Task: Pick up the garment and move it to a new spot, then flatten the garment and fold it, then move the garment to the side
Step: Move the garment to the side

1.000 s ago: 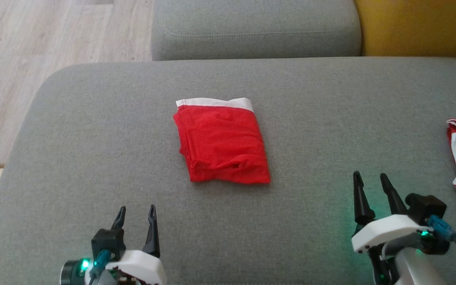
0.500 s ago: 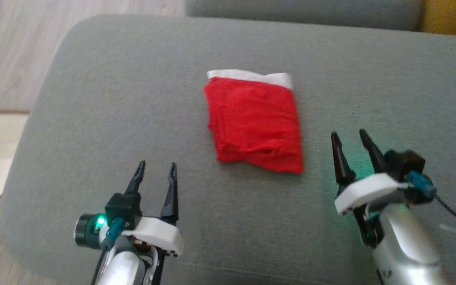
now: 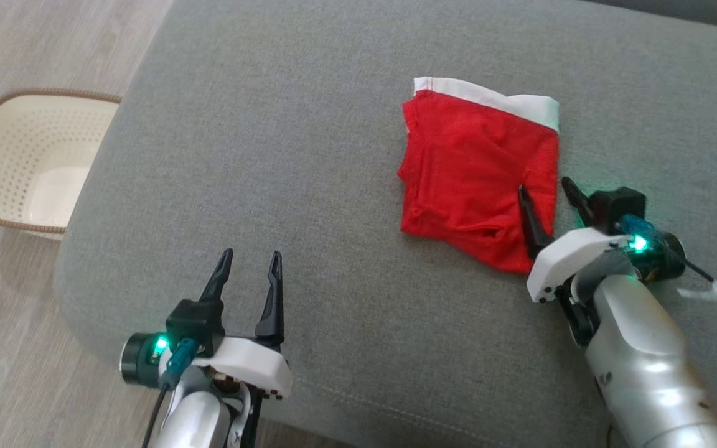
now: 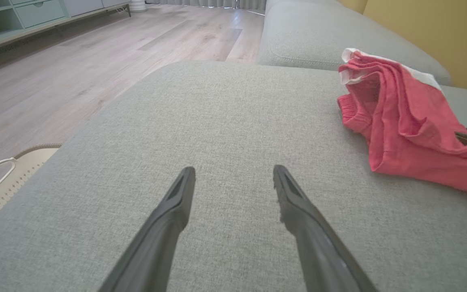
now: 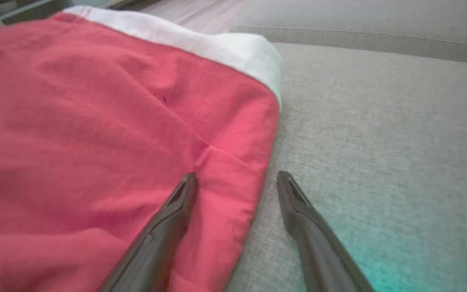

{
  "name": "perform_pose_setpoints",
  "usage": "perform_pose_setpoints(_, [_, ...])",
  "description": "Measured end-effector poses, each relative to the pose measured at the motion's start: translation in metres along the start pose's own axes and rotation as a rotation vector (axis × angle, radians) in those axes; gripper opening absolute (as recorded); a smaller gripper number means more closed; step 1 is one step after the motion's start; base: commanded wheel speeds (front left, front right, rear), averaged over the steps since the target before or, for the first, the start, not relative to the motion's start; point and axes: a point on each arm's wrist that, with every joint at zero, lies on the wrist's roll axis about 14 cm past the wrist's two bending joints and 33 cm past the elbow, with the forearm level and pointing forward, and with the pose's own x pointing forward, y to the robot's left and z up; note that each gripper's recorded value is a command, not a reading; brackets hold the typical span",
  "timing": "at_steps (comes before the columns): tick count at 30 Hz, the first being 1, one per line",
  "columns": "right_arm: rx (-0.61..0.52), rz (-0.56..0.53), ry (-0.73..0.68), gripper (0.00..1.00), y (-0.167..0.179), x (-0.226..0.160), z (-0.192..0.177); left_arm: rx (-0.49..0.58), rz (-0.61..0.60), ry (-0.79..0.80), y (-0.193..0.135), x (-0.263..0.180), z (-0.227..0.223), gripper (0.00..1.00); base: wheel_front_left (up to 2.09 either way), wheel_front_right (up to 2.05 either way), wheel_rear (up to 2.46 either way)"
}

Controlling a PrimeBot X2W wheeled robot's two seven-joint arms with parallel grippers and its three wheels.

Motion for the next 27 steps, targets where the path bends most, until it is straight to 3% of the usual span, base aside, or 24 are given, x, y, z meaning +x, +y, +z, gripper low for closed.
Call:
perform_pose_setpoints(2, [-0.037, 0.01, 0.036, 0.98, 0.001, 0.005, -0.005, 0.002, 0.004, 0.006, 0.001, 0.001, -0.002, 1.0, 0.0, 0.0, 0.0])
perform_pose_setpoints(3, [-0.044, 0.012, 0.039, 0.57, 0.001, 0.007, -0.004, 0.002, 0.004, 0.007, 0.001, 0.002, -0.002, 1.0, 0.0, 0.0, 0.0])
perform_pose_setpoints(4, [-0.066, 0.017, 0.046, 0.07, 0.001, 0.008, -0.003, 0.003, 0.003, 0.006, 0.001, 0.003, -0.002, 1.0, 0.0, 0.0, 0.0])
perform_pose_setpoints(5, [-0.08, 0.018, 0.049, 0.0, 0.0, 0.009, -0.002, 0.004, 0.001, 0.005, 0.0, 0.005, -0.001, 1.0, 0.0, 0.0, 0.0])
perform_pose_setpoints(16, [-0.104, -0.083, 0.019, 0.0, -0.039, -0.021, 0.006, -0.004, -0.128, -0.034, -0.04, 0.023, 0.011, 1.0, 0.0, 0.0, 0.0])
perform_pose_setpoints(27, [-0.016, -0.346, -0.013, 0.0, -0.121, -0.108, -0.001, 0.009, -0.431, -0.052, -0.14, 0.043, 0.014, 1.0, 0.0, 0.0, 0.0])
